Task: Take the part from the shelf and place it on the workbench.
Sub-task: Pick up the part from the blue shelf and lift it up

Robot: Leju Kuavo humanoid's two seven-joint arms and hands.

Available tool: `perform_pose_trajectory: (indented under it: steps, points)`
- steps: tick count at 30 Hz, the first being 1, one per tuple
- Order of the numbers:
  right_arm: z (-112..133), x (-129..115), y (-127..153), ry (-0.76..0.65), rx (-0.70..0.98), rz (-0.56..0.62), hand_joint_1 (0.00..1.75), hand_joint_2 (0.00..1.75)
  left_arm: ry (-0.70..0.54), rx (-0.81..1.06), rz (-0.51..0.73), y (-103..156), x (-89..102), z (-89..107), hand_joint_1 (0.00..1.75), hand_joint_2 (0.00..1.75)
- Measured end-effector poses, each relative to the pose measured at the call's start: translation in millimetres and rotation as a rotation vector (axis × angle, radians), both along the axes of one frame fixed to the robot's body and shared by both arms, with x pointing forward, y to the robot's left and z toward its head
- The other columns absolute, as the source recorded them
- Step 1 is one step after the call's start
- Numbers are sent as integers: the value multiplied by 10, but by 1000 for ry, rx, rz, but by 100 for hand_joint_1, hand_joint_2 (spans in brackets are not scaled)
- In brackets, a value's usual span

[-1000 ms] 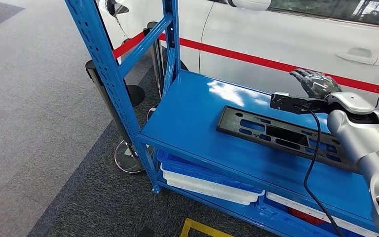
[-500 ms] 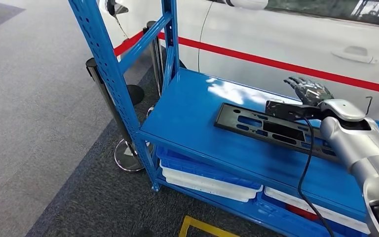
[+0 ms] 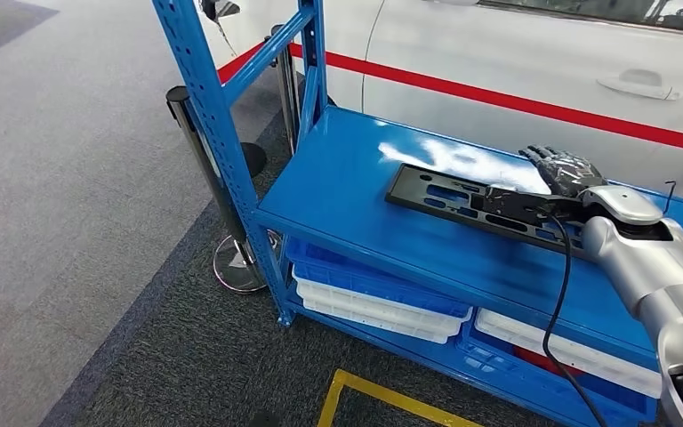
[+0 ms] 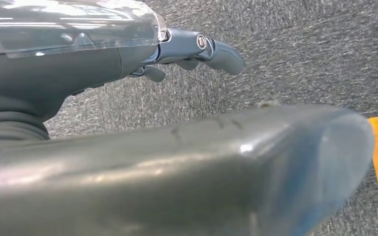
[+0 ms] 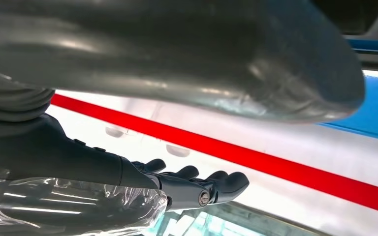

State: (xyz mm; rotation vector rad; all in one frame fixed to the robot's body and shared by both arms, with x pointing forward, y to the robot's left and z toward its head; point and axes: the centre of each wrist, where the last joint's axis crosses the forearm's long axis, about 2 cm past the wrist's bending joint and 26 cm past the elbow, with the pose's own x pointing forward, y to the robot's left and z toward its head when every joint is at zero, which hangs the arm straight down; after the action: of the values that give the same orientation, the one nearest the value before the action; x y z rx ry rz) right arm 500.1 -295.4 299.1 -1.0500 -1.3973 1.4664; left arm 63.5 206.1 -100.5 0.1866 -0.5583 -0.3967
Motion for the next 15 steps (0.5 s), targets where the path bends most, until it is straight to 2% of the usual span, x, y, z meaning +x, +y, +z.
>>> perform_pose_trajectory:
  steps: [7,15]
  points:
    - [-67,-17,-62,8,6,-11,0,0,17,-5,7,-7,-1,0,0,0]
    - [-699,-230,-44,21,47,-23,0,0,29,7,11,-34,-1,6,0,0]
